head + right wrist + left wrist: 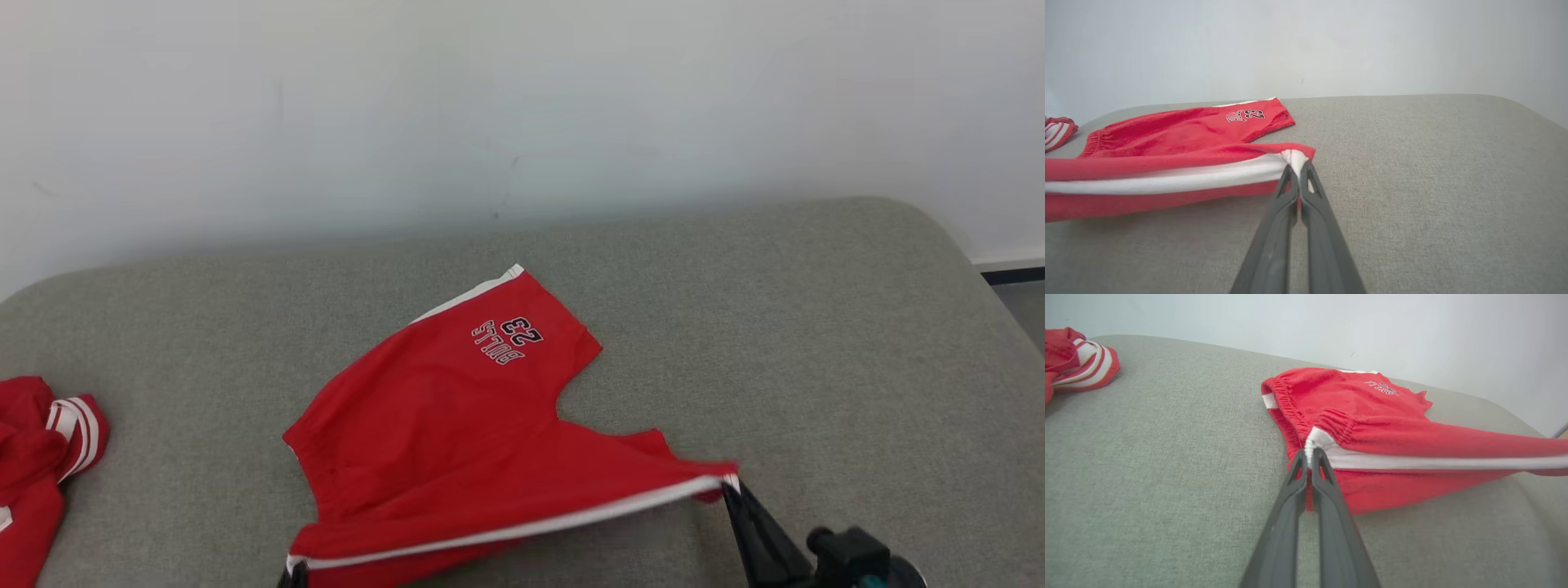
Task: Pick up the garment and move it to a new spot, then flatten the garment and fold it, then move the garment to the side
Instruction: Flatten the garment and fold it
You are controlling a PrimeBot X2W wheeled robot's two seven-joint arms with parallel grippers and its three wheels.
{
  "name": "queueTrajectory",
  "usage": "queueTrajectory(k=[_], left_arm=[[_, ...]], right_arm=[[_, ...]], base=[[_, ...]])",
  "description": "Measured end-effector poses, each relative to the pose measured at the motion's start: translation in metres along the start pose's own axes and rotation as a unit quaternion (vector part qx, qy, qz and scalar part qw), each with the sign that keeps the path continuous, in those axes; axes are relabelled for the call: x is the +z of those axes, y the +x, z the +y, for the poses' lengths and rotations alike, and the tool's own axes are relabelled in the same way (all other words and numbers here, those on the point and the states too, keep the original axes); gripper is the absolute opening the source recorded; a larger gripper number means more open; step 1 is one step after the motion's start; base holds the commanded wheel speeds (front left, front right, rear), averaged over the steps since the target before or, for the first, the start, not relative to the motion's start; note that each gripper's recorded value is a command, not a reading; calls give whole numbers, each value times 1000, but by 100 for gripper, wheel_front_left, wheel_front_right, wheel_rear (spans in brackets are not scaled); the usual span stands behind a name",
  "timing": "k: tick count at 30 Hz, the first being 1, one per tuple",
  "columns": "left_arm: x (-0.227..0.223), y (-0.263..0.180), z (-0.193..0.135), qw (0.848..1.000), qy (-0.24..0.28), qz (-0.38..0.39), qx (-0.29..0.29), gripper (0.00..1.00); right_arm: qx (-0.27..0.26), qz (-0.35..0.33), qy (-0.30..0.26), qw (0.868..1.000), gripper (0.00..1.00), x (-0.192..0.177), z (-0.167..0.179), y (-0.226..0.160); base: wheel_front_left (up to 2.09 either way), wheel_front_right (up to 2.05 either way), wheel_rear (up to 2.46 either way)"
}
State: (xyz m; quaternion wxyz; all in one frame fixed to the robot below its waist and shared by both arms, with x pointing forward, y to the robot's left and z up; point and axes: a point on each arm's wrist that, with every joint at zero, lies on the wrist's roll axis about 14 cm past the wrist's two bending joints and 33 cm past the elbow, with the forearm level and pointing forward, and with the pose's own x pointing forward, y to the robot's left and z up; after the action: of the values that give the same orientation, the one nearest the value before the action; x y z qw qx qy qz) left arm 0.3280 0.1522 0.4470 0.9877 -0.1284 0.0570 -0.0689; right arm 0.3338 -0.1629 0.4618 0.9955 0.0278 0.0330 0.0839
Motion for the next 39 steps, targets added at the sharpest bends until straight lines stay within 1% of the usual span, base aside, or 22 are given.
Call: queueTrajectory(k=[3, 6, 9, 15, 20, 30, 34, 39], left_arm=[[12, 14, 1, 1000, 1, -16, 0, 0], [19, 27, 2, 1000, 3, -25, -2, 0], [34, 47, 4, 999, 4, -45, -2, 0], [44, 78, 15, 998, 6, -55, 12, 0], [46, 98, 24, 998, 3, -56, 25, 0], [46, 123, 45, 997, 8, -52, 50, 0], [38, 127, 51, 998, 2, -39, 55, 0], [33, 132, 60, 998, -4, -29, 64, 0]], right_arm=[[13, -27, -8, 1000, 0, 21, 4, 24], [26, -40, -14, 999, 0, 34, 8, 47], [36, -46, -23, 998, 0, 42, 9, 72], [60, -51, -45, 996, 0, 53, 17, 125], [79, -45, -63, 994, 0, 53, 24, 166], [114, -31, -112, 987, 0, 48, 40, 240], [128, -21, -131, 983, 0, 42, 48, 264], [131, 0, -151, 980, 0, 27, 49, 288]], base=[[0, 0, 0], [0, 0, 0], [0, 0, 0], [0, 0, 0], [0, 0, 0], [0, 0, 0], [0, 0, 0], [0, 0, 0]])
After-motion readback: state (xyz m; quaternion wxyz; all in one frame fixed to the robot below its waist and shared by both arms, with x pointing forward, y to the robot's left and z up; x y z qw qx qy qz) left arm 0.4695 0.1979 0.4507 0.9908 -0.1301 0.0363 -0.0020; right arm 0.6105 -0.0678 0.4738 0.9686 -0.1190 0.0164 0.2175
